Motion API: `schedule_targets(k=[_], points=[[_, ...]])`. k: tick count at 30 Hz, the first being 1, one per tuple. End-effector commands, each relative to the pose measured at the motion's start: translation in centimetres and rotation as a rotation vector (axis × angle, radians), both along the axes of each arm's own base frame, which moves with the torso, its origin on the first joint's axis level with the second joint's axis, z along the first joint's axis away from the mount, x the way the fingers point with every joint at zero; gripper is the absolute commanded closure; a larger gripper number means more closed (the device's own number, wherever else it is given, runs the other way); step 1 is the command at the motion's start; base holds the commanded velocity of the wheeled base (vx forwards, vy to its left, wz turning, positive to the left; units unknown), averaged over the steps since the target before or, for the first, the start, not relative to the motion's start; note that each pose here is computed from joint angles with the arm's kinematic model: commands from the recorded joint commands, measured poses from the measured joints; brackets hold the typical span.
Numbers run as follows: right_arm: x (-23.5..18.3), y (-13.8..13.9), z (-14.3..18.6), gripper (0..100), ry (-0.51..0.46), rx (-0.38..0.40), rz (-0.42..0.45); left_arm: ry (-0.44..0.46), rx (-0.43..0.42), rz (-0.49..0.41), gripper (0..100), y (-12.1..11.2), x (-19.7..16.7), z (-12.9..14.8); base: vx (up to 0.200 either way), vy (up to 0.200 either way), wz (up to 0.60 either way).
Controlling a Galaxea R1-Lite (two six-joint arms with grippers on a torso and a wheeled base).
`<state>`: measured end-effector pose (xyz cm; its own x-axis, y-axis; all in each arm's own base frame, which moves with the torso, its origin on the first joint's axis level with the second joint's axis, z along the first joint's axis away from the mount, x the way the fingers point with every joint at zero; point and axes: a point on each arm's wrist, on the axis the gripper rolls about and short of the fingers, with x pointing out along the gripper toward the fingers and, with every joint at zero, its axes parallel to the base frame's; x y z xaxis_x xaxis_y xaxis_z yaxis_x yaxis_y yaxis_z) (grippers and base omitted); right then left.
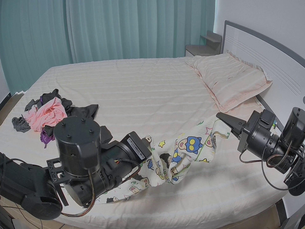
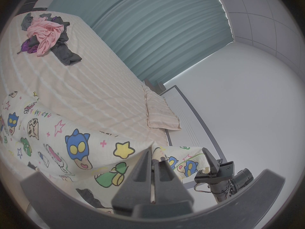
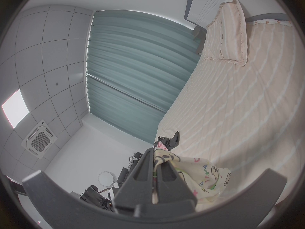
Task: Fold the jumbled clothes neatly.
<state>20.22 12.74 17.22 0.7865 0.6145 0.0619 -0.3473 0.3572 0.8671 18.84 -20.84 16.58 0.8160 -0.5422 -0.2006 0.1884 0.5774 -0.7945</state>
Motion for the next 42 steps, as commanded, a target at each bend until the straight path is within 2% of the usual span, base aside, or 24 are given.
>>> schedule_targets(k=[1, 6, 10, 18, 27, 28, 32, 39, 42], points=[[-0.1, 0.0, 0.0, 100, -0.003, -0.001, 0.000, 0.002, 0.002, 0.002, 100, 0.2, -0.2, 0.0, -0.200, 0.000, 0.00], [-0.7, -0.5, 0.7, 100, -0.030, 0.012, -0.002, -0.025, -0.025, 0.001, 100, 1.1, -0.9, 1.1, -0.200, 0.000, 0.00], [-1.6, -1.0, 1.9, 100, -0.096, 0.012, 0.002, -0.066, -0.057, 0.004, 100, 2.2, -1.9, 2.8, -0.200, 0.000, 0.00], [-4.4, -1.8, 4.0, 100, -0.208, 0.006, 0.033, -0.097, -0.041, 0.013, 100, 4.7, -4.0, 5.0, -0.200, 0.000, 0.00], [-8.4, -3.4, 6.6, 100, -0.337, 0.015, 0.098, -0.157, -0.026, 0.036, 100, 8.2, -7.0, 7.4, 0.000, 0.000, 0.00], [-9.3, -4.0, 7.3, 100, -0.359, 0.020, 0.118, -0.179, -0.026, 0.035, 100, 9.3, -7.9, 8.0, 0.000, 0.000, 0.00], [-9.4, -4.3, 8.6, 100, -0.370, 0.006, 0.106, -0.220, -0.056, 0.051, 100, 10.7, -9.1, 9.4, 0.000, 0.000, 0.00], [-10.2, -5.0, 13.1, 100, -0.484, 0.046, 0.080, -0.309, -0.063, 0.091, 100, 13.3, -11.2, 12.3, 0.000, 0.000, 0.00], [-10.2, -5.0, 14.4, 100, -0.499, 0.037, 0.078, -0.332, -0.069, 0.104, 100, 13.9, -11.6, 13.3, 0.000, 0.000, 0.00]])
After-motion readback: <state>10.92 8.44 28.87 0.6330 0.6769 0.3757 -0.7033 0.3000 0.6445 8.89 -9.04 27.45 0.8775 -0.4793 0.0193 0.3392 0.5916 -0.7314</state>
